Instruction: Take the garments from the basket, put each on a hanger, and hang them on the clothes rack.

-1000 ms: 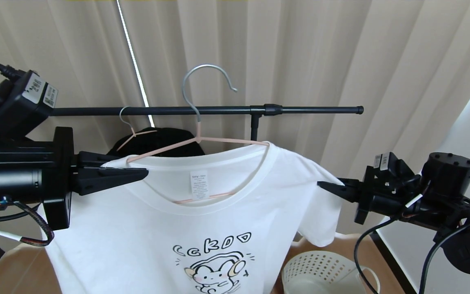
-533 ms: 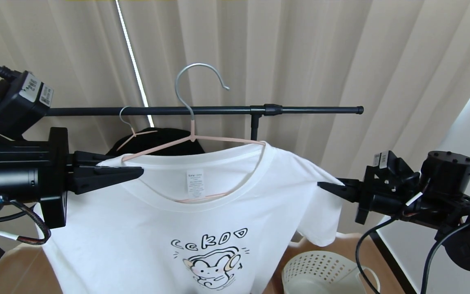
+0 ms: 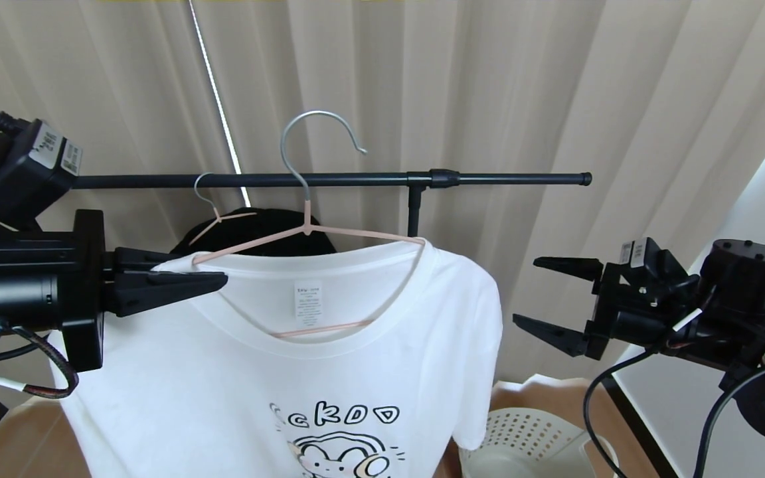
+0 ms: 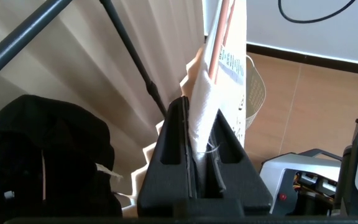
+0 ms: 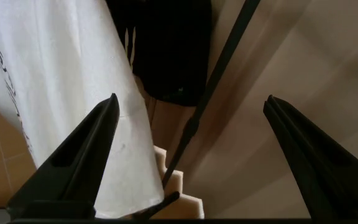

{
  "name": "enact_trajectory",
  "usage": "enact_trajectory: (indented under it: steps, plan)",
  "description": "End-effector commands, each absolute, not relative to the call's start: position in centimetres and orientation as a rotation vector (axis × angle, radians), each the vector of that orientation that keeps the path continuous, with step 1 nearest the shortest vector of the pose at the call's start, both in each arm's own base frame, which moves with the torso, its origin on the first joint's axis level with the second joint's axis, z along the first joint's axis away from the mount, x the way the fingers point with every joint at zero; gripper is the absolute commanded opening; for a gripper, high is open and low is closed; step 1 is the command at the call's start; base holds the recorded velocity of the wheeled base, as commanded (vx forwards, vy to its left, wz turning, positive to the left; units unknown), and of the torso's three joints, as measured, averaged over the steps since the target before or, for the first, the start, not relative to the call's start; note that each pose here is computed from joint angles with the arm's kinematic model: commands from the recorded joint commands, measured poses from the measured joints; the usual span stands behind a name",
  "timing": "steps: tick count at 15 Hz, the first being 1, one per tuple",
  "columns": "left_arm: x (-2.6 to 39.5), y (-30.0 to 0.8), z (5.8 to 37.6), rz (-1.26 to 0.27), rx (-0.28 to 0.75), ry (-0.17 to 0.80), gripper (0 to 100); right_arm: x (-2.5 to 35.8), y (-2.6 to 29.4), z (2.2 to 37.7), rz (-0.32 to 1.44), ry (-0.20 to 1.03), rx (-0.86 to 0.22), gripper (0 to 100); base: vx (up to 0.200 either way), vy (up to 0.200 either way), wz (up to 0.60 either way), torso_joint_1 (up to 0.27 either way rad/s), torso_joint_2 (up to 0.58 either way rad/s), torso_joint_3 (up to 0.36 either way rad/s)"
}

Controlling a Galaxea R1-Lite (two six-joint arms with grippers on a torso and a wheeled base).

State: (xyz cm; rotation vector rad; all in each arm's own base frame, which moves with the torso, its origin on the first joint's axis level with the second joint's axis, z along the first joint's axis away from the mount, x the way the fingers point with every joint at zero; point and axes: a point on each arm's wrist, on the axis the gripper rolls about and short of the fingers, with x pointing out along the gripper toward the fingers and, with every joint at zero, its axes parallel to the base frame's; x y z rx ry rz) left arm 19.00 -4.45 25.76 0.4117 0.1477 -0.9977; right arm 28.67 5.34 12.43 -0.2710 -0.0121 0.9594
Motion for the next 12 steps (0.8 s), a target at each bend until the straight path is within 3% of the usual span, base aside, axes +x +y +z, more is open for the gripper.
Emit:
enact_trajectory:
  steps: [1,9,12]
  plan:
    - [19.2,-4.3,25.6,-0.990,0.407,0.158,0,28.4,5.3,13.0,0.956,-0.032,-0.278,100,0.000,0.000,0.00,0.000,0.00,0.000]
    - [20.3,-2.3,23.9,-0.899,0.368,0.246,0,27.4,5.6,15.9,0.940,-0.052,-0.154,100,0.000,0.000,0.00,0.000,0.00,0.000]
    - [21.0,-2.1,22.7,-0.835,0.357,0.325,0,27.3,6.8,17.2,0.907,-0.048,-0.065,100,0.000,0.000,0.00,0.000,0.00,0.000]
